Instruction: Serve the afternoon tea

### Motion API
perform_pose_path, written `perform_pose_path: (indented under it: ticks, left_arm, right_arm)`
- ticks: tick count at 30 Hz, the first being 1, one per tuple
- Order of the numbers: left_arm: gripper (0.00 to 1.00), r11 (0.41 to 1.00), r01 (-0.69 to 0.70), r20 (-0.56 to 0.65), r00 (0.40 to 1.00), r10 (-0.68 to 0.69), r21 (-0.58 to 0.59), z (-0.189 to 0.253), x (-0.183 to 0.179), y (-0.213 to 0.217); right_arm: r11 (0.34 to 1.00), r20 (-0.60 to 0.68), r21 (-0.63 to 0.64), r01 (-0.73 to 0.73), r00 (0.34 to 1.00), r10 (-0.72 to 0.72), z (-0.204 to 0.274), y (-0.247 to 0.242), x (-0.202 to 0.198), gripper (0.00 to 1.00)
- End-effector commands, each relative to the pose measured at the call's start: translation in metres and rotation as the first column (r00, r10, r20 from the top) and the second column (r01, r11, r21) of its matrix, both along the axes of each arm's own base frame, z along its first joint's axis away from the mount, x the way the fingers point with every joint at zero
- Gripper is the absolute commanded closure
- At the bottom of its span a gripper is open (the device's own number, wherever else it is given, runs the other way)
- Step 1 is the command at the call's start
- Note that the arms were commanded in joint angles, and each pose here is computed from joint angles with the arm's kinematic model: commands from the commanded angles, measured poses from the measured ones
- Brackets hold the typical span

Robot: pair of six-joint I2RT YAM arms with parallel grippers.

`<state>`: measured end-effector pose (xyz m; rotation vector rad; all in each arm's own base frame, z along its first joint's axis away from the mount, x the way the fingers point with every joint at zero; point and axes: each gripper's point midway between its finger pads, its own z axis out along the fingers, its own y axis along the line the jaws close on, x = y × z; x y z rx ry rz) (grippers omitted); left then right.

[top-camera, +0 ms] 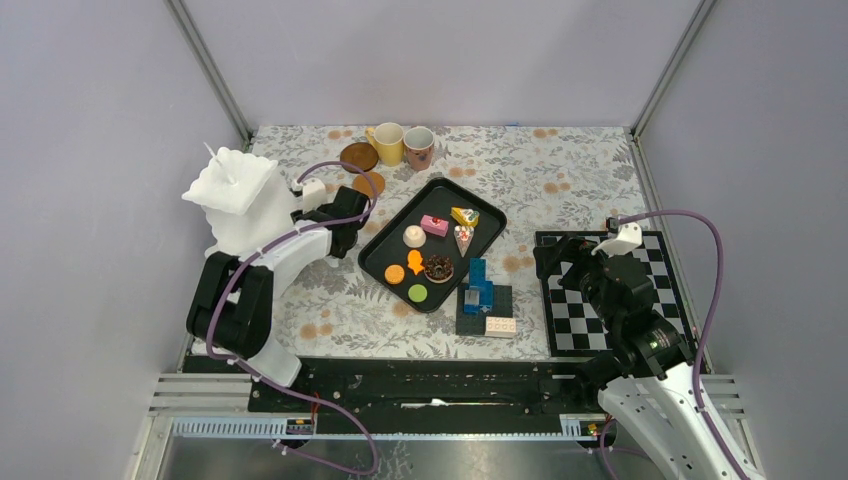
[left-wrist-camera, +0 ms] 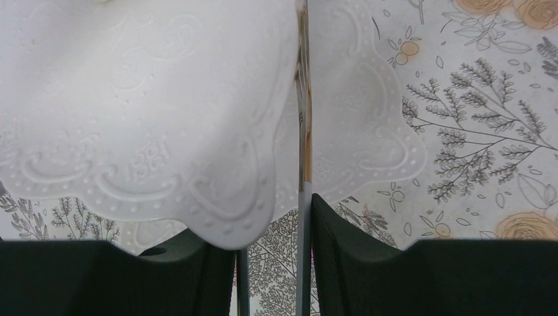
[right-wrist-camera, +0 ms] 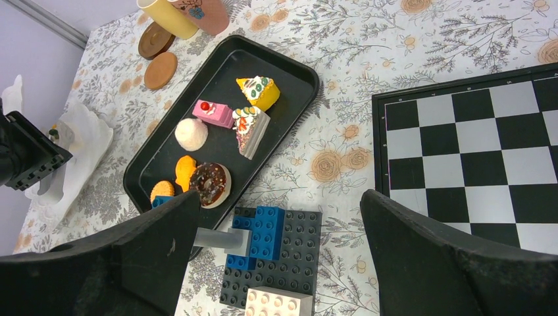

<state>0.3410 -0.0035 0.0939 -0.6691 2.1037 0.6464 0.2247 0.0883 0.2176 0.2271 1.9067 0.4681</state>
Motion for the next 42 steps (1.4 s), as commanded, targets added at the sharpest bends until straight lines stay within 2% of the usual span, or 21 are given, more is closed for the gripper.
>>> perform_pose_path:
  ticks: [1,6,16,26,32,37,40,42]
  left_arm:
    - [0.74,1.000,-0.003,0.040,0.999,0.003,0.002,0.007,0.013,0.000]
    - [0.63,1.000,0.002,0.029,1.000,-0.002,-0.004,0.005,0.014,-0.002]
    - [0.49,1.000,-0.007,0.033,0.999,0.007,0.003,0.010,0.010,0.001]
    - [0.48,0.999,0.023,0.059,0.998,-0.021,-0.032,0.023,0.008,-0.005]
    - [0.48,0.989,0.132,0.079,0.989,-0.127,-0.069,0.037,0.011,-0.027]
    - [0.48,0.961,0.241,0.050,0.970,-0.236,-0.138,0.032,0.012,-0.055]
    - [0.48,0.927,0.321,0.031,0.947,-0.321,-0.194,0.026,0.008,-0.076]
    - [0.48,0.883,0.389,0.032,0.918,-0.395,-0.263,0.025,0.003,-0.095]
  right_arm:
    - [1.000,0.037,0.002,-0.015,0.999,0.014,0.008,0.003,0.003,0.02]
    - [1.000,0.042,0.000,-0.012,0.999,0.012,0.009,0.002,0.003,0.02]
    - [1.000,0.044,-0.001,-0.015,0.999,0.015,0.010,0.003,0.003,0.02]
    - [1.000,0.044,-0.001,-0.015,0.999,0.015,0.009,0.002,0.002,0.02]
    - [1.000,0.039,0.003,-0.015,0.999,0.015,0.007,0.003,0.002,0.02]
    - [1.000,0.037,0.006,-0.014,0.999,0.013,0.007,0.003,0.002,0.02]
    - [1.000,0.041,0.007,-0.009,0.999,0.009,0.008,0.002,0.002,0.02]
    - [1.000,0.042,0.007,-0.010,0.999,0.010,0.008,0.002,0.002,0.02]
